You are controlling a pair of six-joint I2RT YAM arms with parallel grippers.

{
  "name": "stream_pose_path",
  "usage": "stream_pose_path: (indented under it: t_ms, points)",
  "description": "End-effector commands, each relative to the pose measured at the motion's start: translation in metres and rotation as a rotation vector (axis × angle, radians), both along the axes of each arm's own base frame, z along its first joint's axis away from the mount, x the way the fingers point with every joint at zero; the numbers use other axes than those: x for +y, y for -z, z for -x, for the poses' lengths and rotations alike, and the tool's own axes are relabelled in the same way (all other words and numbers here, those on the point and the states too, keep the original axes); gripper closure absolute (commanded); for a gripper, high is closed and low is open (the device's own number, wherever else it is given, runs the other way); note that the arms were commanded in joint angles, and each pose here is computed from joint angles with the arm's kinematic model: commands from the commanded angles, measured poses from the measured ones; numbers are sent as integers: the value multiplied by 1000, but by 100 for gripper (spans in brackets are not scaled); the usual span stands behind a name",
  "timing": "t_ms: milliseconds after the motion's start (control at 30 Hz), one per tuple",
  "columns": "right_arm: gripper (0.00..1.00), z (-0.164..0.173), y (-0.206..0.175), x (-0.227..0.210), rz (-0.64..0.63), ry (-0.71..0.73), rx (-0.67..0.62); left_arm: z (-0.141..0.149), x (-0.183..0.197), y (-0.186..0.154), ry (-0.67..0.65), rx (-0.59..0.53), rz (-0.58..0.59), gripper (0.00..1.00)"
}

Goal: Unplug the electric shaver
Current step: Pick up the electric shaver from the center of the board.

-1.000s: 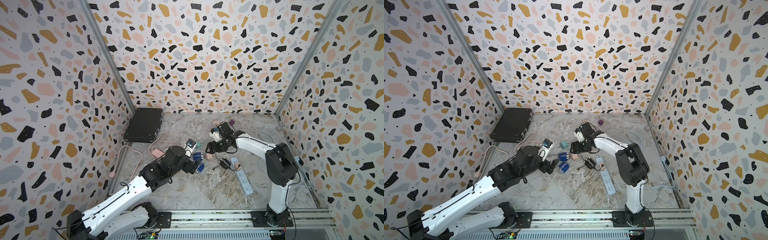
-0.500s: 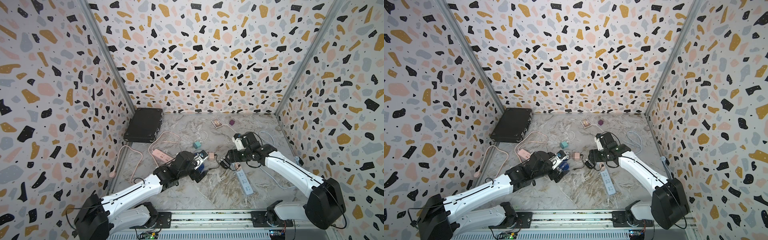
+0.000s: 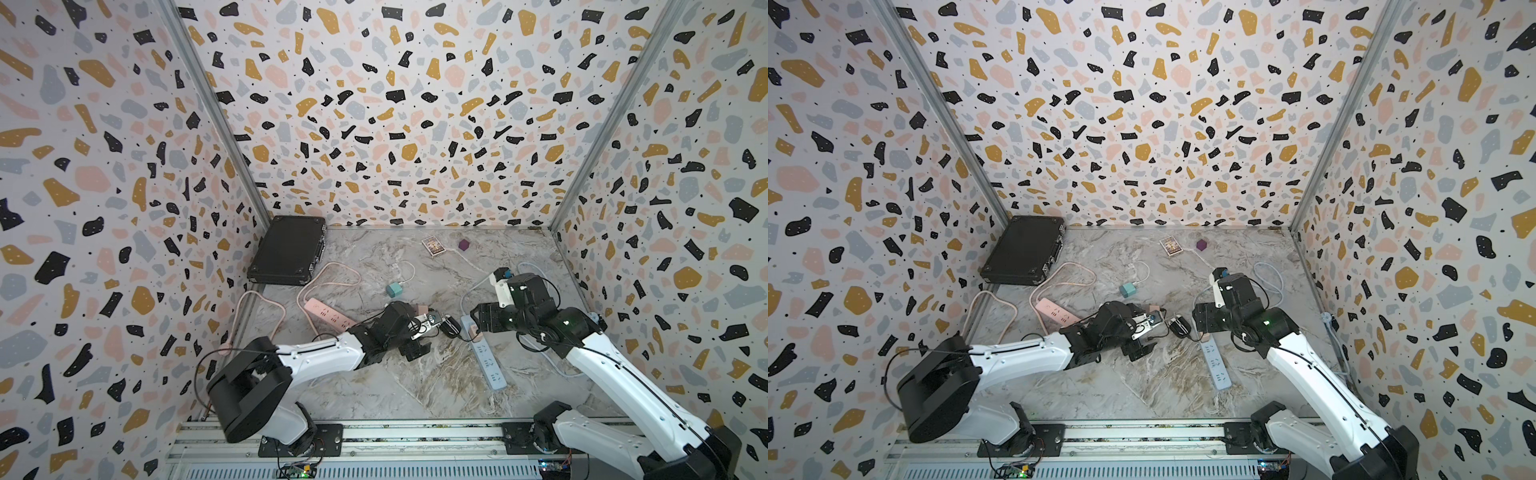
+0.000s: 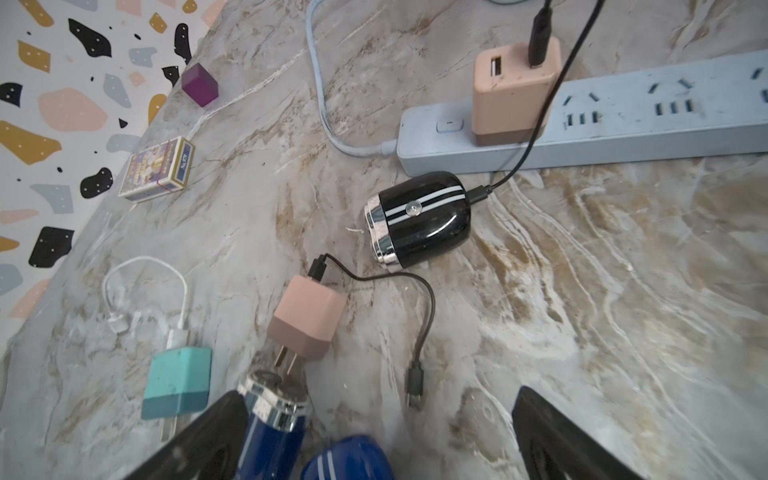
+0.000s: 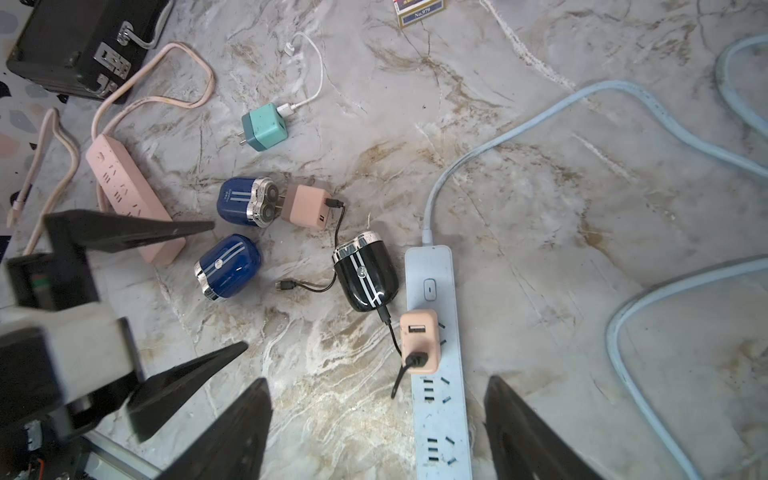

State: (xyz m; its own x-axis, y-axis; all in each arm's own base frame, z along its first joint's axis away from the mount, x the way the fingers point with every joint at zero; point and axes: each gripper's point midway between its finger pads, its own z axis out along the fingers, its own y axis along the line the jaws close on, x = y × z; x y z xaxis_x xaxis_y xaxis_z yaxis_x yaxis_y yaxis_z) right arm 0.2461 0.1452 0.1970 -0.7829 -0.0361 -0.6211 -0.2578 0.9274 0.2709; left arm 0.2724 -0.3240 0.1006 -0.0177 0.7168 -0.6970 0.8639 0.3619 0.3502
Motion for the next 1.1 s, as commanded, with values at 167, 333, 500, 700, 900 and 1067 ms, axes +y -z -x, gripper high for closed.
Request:
stream_pose_path:
  t_ms: [167,333,500,700,900,1067]
  points:
    - [17,24,20,-16,-29,42,74,-30,-46,-12,133,-160,-31,0]
    - [17,32,22,-18,-61,38,80,-27,-57,-7,202,-143,-64,0]
    - [17,38,25,-18,-80,31,89,-14,-76,5,289,-109,-56,0]
    - [17,45,25,-17,-103,24,98,-6,-86,36,353,-71,-144,0]
    - [17,50,26,-18,-108,17,107,-9,-89,49,366,-80,-172,0]
    - [17,52,26,-16,-118,9,112,-19,-96,55,372,-109,-196,0]
